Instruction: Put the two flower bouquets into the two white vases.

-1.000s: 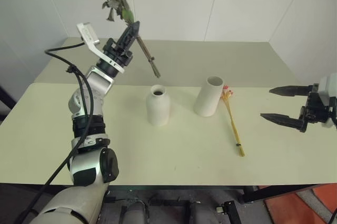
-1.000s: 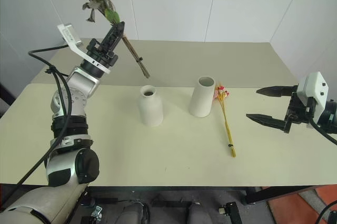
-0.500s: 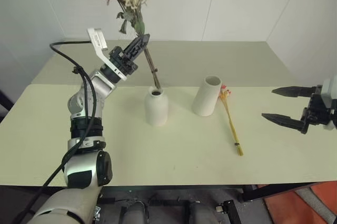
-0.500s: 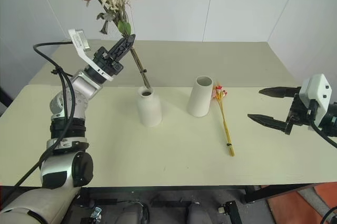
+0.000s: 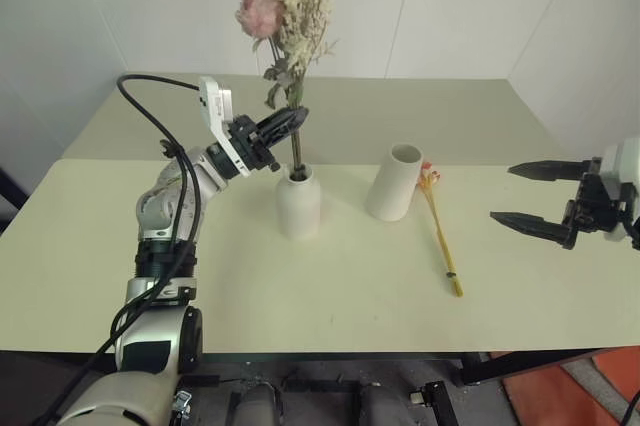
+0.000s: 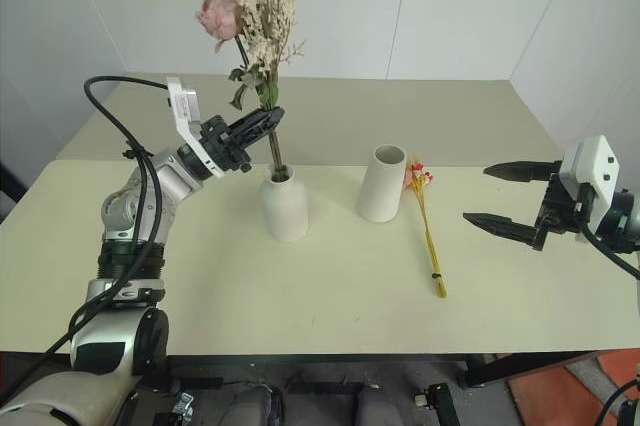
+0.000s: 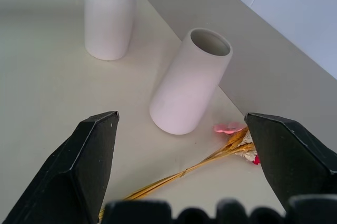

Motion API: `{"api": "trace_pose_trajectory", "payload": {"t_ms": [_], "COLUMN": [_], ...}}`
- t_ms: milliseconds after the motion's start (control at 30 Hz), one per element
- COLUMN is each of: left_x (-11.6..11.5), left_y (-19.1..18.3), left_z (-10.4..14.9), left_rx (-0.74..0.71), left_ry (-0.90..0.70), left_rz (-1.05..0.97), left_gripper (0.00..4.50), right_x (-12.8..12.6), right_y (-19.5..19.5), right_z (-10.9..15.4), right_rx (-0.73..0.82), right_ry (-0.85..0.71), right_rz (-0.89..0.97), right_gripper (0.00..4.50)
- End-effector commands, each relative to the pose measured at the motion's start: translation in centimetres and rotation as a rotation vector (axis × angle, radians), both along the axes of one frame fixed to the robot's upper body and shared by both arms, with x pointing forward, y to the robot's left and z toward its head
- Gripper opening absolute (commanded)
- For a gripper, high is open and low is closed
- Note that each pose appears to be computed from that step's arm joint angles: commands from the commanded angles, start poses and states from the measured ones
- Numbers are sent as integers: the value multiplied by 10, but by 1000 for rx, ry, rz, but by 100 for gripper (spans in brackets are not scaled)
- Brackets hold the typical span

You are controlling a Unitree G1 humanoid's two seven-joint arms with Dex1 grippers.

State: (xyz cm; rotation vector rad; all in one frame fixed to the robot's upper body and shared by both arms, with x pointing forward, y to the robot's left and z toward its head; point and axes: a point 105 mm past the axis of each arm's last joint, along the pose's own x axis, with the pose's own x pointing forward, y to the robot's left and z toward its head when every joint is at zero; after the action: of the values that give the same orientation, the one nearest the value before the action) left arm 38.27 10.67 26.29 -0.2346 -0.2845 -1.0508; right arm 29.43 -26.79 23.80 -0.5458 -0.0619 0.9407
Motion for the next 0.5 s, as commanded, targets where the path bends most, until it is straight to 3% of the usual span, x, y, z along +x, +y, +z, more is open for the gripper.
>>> {"api": "trace_pose_trajectory", "payload": {"t_ms": [33,433,500], "left_x": [-10,-33,-37], "left_y": [-4,12,17], "left_z": [4,-24,-30], "left_rx": [55,226,316], "left_ry": [-72,-69,-66], "left_rz": [-22,-43,-42], "left_gripper": [46,434,449], "right_x": [-4,-2,0], "right_y": [-3,-4,-4], "right_z": [12,11,10], "right_rx": [-4,-12,-12], "right_ry": [-63,-62,-57], "right_rz": [-8,-13,-14], "right_gripper": [450,450,450]}}
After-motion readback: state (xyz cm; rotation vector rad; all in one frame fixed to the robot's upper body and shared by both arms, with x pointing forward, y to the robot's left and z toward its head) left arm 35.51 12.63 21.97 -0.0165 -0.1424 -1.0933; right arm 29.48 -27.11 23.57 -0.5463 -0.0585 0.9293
